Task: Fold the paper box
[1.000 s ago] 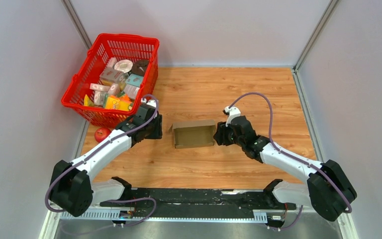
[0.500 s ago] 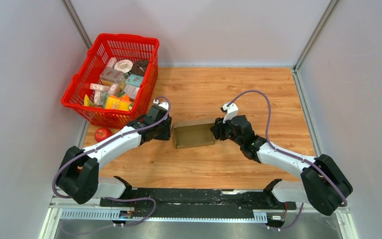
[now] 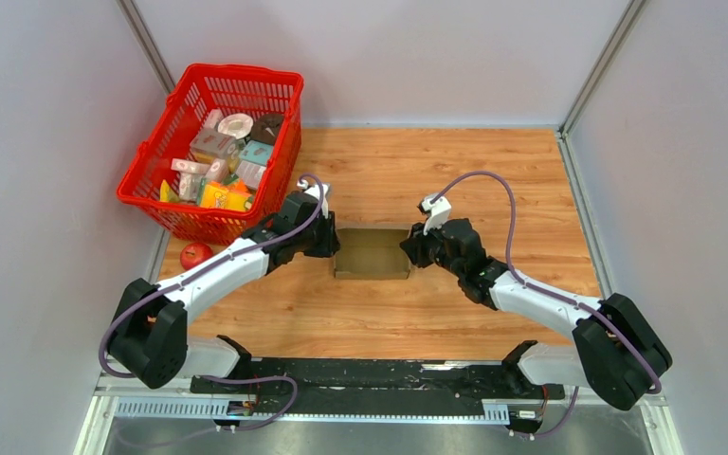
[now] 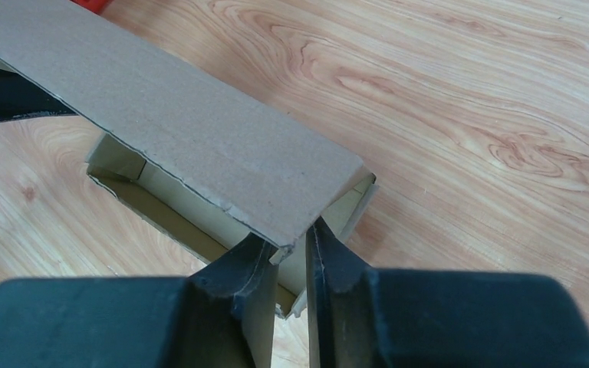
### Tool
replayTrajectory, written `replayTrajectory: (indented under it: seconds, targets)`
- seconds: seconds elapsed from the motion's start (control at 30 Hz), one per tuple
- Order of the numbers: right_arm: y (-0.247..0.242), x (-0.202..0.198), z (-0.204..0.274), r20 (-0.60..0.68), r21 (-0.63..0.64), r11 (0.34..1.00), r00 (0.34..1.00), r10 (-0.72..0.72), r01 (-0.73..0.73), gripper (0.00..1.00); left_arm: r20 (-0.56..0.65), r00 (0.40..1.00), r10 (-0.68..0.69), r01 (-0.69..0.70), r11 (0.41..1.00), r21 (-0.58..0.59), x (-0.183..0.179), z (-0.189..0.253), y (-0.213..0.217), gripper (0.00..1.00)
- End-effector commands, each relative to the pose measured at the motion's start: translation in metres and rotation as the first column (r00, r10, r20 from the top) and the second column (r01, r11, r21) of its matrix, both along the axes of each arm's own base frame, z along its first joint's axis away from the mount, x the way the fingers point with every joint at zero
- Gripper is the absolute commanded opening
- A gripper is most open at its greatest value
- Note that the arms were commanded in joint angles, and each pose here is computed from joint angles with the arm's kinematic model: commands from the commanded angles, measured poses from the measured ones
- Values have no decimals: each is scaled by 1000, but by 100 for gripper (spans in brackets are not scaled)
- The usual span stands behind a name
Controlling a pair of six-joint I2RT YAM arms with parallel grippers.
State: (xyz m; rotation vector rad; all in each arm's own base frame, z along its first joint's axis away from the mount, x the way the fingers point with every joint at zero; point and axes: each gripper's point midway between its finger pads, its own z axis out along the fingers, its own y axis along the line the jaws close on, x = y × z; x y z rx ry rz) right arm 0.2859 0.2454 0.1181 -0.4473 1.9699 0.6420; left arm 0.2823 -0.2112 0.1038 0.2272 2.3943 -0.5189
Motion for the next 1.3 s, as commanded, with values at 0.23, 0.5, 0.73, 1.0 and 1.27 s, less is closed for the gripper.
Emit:
replayTrajectory:
  seconds: [0.23, 0.5, 0.73, 1.0, 1.27]
  targets:
    - [-2, 1, 5, 20, 4, 999, 999, -38, 38, 19, -11, 1000, 10, -10, 999, -30, -1, -8, -8, 33]
    - [-13, -8, -19, 37, -117, 986, 992, -117, 121, 17, -44, 998, 41, -40, 999, 22, -14, -35, 8, 33]
    - [-28, -17, -25, 39, -121, 968, 975, -218, 222, 20, -53, 997, 55, -54, 998, 17, -23, -41, 14, 34]
    - [-40, -42, -31, -86, -87, 962, 960, -267, 260, 36, -62, 997, 52, -53, 998, -14, -50, -36, 27, 66]
    - [-74, -84, -7, -215, -60, 946, 922, -323, 317, 53, -104, 995, 5, -8, 1000, -29, -94, -20, 44, 70]
